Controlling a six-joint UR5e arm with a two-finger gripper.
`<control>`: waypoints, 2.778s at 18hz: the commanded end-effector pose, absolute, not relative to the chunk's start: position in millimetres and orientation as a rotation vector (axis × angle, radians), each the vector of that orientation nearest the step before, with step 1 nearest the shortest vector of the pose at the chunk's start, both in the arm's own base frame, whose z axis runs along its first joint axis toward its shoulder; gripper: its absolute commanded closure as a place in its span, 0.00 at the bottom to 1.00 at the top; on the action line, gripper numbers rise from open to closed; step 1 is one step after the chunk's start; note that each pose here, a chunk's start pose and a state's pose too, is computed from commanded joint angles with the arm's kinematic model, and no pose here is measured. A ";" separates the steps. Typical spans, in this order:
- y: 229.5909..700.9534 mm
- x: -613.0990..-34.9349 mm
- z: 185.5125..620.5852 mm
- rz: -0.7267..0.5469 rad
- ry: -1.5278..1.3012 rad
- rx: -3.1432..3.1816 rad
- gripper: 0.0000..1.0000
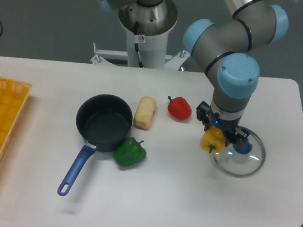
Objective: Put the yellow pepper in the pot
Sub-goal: 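Hold the yellow pepper in the gripper and lift it off the lid, then carry the yellow pepper across the table over the dark saucepan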
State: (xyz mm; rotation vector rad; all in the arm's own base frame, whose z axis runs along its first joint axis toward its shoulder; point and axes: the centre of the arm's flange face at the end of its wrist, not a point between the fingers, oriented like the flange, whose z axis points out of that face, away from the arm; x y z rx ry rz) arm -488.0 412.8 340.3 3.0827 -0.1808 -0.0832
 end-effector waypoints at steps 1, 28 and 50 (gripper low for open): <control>413.3 -486.4 337.7 -0.077 -0.181 3.084 0.49; 556.9 -263.3 329.8 -0.076 -0.017 3.084 0.48; 550.5 -166.5 277.7 -0.099 -0.157 2.930 0.48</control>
